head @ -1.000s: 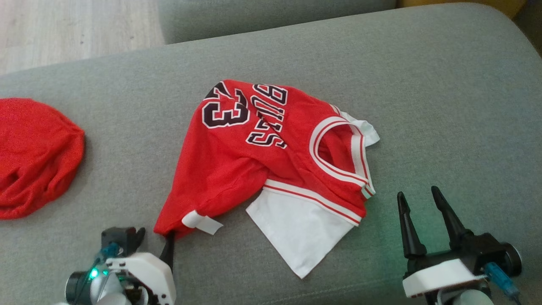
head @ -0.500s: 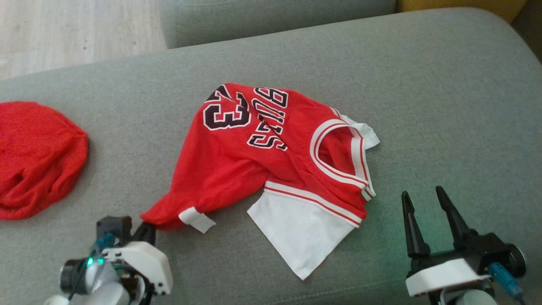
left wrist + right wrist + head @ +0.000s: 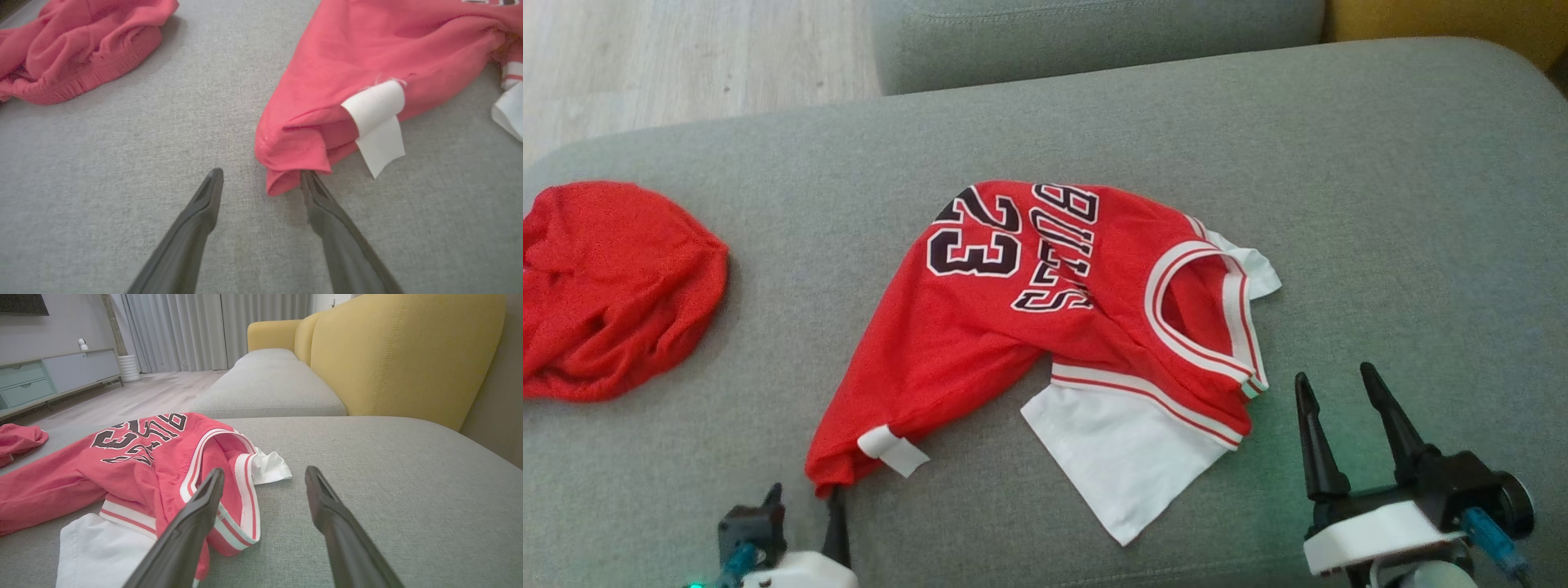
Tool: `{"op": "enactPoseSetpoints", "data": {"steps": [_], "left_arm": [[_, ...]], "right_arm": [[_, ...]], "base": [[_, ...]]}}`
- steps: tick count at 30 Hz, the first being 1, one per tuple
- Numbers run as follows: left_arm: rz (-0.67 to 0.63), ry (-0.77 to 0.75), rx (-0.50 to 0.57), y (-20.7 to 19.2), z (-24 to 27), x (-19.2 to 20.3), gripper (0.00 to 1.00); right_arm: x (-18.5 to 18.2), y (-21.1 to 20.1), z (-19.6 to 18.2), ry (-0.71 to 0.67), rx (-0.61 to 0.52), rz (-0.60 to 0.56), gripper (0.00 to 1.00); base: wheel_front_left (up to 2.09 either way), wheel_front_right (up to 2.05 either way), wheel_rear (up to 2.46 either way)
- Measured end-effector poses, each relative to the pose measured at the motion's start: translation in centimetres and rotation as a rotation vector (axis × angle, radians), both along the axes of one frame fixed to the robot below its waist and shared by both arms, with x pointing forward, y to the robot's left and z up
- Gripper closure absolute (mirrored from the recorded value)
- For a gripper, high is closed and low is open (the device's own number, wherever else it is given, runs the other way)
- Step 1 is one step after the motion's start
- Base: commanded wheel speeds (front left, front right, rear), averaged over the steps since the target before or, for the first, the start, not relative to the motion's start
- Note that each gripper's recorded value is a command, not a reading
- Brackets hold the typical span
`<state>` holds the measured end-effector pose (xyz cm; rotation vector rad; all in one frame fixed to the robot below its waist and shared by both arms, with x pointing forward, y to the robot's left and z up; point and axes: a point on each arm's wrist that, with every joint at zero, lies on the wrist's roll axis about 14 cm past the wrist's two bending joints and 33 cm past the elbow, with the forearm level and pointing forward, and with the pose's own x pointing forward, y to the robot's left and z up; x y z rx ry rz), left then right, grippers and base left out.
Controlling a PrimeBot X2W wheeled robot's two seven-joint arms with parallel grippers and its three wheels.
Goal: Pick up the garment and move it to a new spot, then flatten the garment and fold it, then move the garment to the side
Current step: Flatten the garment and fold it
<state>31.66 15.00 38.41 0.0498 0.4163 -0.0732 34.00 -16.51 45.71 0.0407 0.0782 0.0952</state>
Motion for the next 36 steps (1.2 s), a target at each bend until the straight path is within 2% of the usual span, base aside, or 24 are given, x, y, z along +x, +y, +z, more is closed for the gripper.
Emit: {"op": "enactPoseSetpoints", "data": {"steps": [6, 9, 19, 22, 27, 36], "left_arm": [[0.129, -0.061, 0.013, 1.8, 0.9, 0.0, 0.0], [0.155, -0.145, 0.001, 1.9, 3.2, 0.2, 0.0], [0.091, -0.355, -0.154, -1.5, 9.2, 0.0, 0.0], [0.042, -0.366, -0.156, -2.1, 9.3, -0.2, 0.0], [0.039, -0.371, -0.122, -1.2, 8.9, -0.6, 0.0], [0.114, -0.348, -0.071, 1.7, 7.8, -2.1, 0.0]], "right_arm": [[-0.4, -0.3, 0.5, -0.016, -0.016, -0.007, 0.0], [-0.6, -0.5, 0.9, -0.031, -0.016, -0.014, 0.0], [-2.1, -1.9, 1.6, -0.054, -0.053, -0.052, 0.0], [-2.1, -2.1, 2.2, -0.074, -0.07, -0.052, 0.0], [-3.2, -2.1, 1.7, -0.062, -0.08, -0.049, 0.0], [-3.1, -0.8, 1.2, -0.047, -0.051, -0.01, 0.0]], "base": [[0.0, 0.0, 0.0], [0.0, 0.0, 0.0], [0.0, 0.0, 0.0], [0.0, 0.0, 0.0], [0.0, 0.0, 0.0], [0.0, 0.0, 0.0]]}}
